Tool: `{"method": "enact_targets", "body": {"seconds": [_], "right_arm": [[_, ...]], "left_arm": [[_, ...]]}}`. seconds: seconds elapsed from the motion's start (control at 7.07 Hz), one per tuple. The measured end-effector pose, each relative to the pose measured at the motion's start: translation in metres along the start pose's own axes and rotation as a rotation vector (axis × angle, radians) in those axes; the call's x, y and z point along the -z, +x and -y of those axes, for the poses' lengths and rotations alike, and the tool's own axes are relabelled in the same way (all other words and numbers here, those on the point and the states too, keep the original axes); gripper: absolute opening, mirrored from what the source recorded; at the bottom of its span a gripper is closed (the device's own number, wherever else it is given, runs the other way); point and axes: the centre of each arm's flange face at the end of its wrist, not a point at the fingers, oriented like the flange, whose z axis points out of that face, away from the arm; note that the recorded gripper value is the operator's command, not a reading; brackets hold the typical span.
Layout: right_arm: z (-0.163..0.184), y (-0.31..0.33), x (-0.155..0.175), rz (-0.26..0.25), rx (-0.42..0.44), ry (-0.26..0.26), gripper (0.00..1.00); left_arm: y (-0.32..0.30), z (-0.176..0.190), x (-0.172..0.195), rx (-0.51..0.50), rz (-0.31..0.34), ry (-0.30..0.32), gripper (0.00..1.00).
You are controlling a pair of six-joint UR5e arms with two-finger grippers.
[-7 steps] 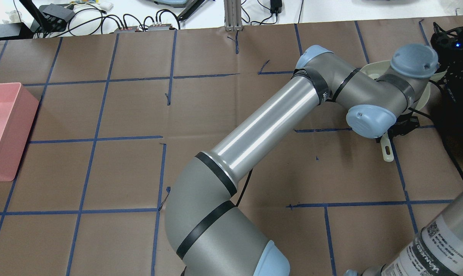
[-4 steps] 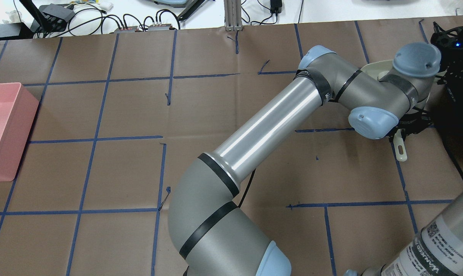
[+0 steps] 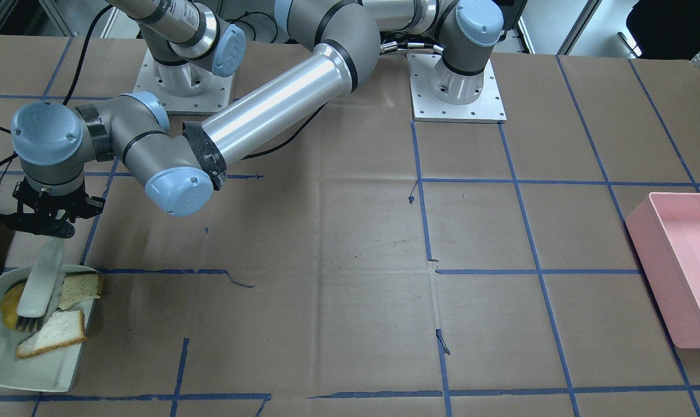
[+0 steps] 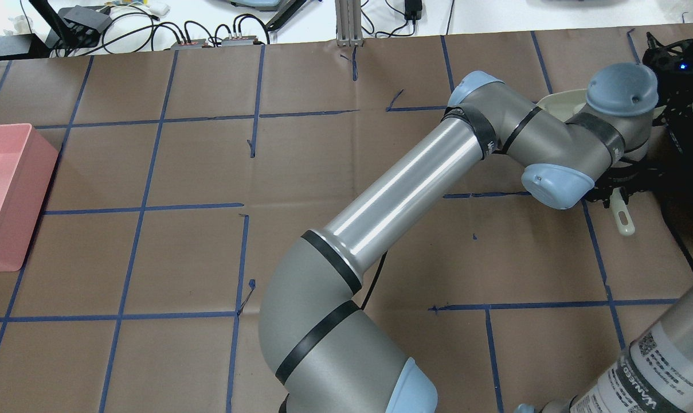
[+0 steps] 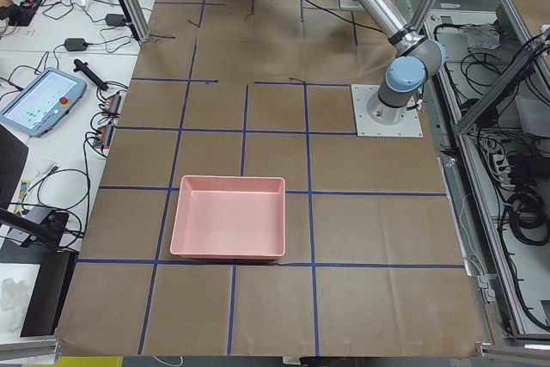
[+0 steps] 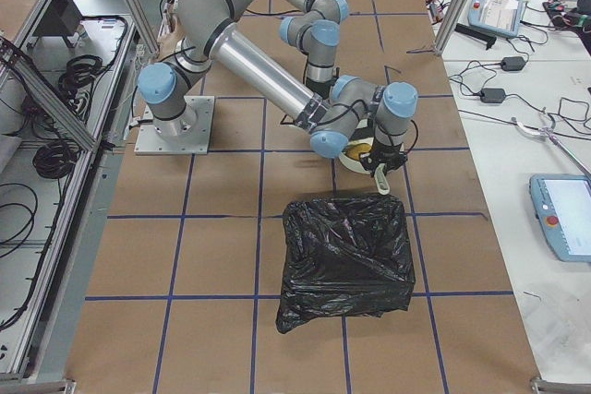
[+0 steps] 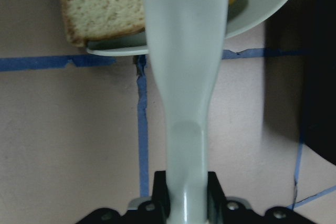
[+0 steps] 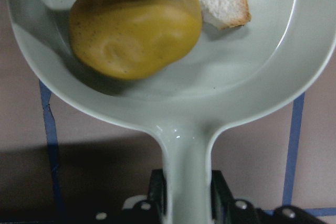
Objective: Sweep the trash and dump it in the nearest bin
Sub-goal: 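Sweep the bread and potato into the dustpan with the left gripper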
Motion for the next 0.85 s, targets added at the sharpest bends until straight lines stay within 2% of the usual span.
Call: {"method": "enact_targets", "body": {"seconds": [0.28,0.57,0.85], "right_arm": [[0.001,0.000,-0.001,-0.001,0.001,0.004,0.00],[0.002,0.001,-0.003,-0.002,0.001,0.015,0.00],[0.004,0.001,-0.003,-0.001,0.002,0.024,0.00]], "left_arm": [[-0.007,-0.004,0.009,0.042,0.093,-0.018,0.00],[-0.020,-0.013,0.010,0.096,0.217,-0.101,0.00],[-0.032,-0.022,0.003,0.139,0.307,-0.175,0.00]]}}
